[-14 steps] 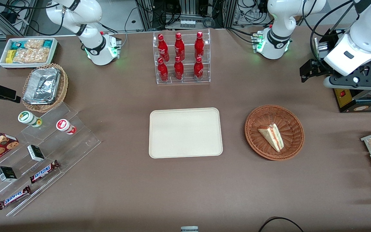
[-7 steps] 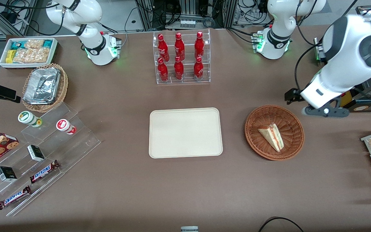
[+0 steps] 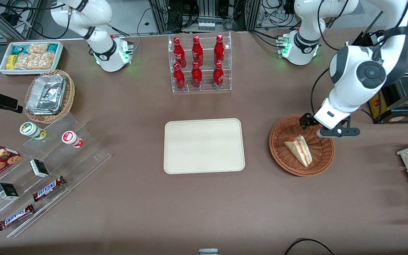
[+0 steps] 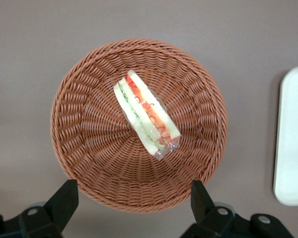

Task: Place sandwich from basket to tray
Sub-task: 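Lower the open left gripper over the wrapped sandwich in the basket, then close the left gripper on the sandwich and lift it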

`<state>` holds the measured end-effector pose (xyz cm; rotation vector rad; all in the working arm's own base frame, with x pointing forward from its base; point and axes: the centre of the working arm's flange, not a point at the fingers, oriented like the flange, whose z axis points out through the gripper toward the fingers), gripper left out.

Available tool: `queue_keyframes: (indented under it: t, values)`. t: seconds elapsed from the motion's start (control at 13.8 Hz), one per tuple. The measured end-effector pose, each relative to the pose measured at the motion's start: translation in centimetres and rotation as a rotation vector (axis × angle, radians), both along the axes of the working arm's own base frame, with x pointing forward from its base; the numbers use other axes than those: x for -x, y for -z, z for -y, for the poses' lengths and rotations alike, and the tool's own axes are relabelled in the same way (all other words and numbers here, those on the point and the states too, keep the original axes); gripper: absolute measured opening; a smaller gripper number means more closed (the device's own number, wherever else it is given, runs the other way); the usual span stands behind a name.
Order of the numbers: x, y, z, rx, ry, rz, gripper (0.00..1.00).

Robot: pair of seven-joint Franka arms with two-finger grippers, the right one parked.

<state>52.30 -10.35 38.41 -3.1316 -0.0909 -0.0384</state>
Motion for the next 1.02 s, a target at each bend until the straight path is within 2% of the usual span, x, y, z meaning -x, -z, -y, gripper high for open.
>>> queue_keyframes:
  t: [0.29, 0.58, 0.73, 1.02]
  values:
    - [-0.3, 1.6, 0.5, 0.031, -0.283, 0.051, 1.0]
    - [-0.8, 4.6, 1.6, 0.063, -0.586, 0.048, 1.0]
    - [-0.9, 6.1, 2.2, 0.068, -0.643, 0.036, 1.0]
    - [-1.0, 8.3, 2.4, 0.064, -0.669, 0.01, 1.0]
